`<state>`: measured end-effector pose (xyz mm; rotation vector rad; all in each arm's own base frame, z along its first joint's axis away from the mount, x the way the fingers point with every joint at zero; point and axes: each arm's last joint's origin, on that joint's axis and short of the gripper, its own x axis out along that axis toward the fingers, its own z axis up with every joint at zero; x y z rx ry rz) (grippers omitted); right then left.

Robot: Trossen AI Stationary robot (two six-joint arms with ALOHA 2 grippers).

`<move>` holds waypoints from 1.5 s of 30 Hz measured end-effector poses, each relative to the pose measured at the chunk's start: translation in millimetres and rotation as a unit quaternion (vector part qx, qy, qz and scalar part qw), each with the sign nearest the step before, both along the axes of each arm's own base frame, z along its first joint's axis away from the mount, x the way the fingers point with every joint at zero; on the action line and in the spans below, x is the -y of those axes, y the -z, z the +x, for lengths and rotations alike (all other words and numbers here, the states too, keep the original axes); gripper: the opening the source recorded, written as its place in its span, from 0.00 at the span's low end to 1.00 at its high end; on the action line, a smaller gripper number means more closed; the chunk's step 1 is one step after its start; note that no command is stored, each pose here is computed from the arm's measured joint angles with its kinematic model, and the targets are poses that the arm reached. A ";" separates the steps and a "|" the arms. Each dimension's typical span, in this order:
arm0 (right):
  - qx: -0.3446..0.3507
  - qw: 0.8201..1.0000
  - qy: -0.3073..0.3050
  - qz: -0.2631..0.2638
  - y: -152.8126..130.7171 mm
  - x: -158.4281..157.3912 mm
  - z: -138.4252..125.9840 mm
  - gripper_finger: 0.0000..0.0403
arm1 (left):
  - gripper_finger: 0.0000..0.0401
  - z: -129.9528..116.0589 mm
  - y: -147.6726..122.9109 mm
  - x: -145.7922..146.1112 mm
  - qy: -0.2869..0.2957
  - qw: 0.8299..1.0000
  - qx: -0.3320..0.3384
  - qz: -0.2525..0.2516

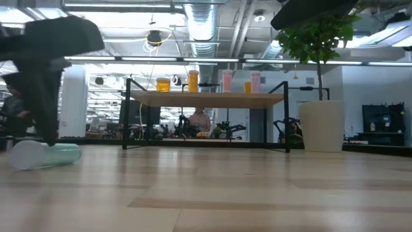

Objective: Pick and place medicine bottles onto shelf by color
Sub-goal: Put the small blue pill bottle on the shelf

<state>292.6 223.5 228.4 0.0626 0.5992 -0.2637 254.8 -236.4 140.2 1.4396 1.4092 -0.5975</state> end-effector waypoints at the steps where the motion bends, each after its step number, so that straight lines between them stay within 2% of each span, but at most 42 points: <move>1: 0.000 1.000 0.000 0.000 0.0 0.0 0.0 0.65 | 0.57 1.6 0.0 -1.9 -0.001 1.000 -0.002 0.001; 11: 0.000 1.000 -0.001 -0.001 0.0 0.0 0.0 0.65 | 0.55 11.0 1.0 -9.9 -0.004 0.999 -0.026 -0.024; 19: 0.000 1.000 -0.001 -0.001 0.0 0.0 0.0 0.65 | 0.36 12.1 1.6 -9.9 -0.005 0.999 -0.036 -0.040; 24: 0.000 1.000 0.000 -0.001 0.0 0.0 0.0 0.65 | 0.29 13.2 1.4 -11.4 -0.010 0.998 -0.037 -0.043; 32: 0.000 1.000 0.000 -0.001 0.0 0.0 0.0 0.65 | 0.26 13.6 -0.4 -12.6 -0.010 0.999 -0.028 -0.026; 37: 0.000 1.000 0.000 -0.001 0.0 0.0 0.0 0.65 | 0.26 21.6 -17.9 -12.0 -0.045 0.998 -0.011 -0.031; 39: 0.000 1.000 0.000 -0.001 0.0 0.0 0.0 0.65 | 0.26 26.9 -32.3 -13.3 -0.073 0.996 0.006 -0.052; 41: 0.000 1.000 0.000 -0.001 0.0 0.0 0.0 0.65 | 0.26 32.4 -51.0 -16.9 -0.108 0.989 0.026 -0.097; 43: 0.000 1.000 0.000 0.000 0.0 0.0 0.0 0.65 | 0.26 35.8 -73.4 -25.7 -0.150 0.974 0.030 -0.165; 45: 0.000 1.000 0.000 0.000 0.0 -0.1 -0.1 0.65 | 0.26 38.6 -97.3 -39.4 -0.185 0.952 0.047 -0.240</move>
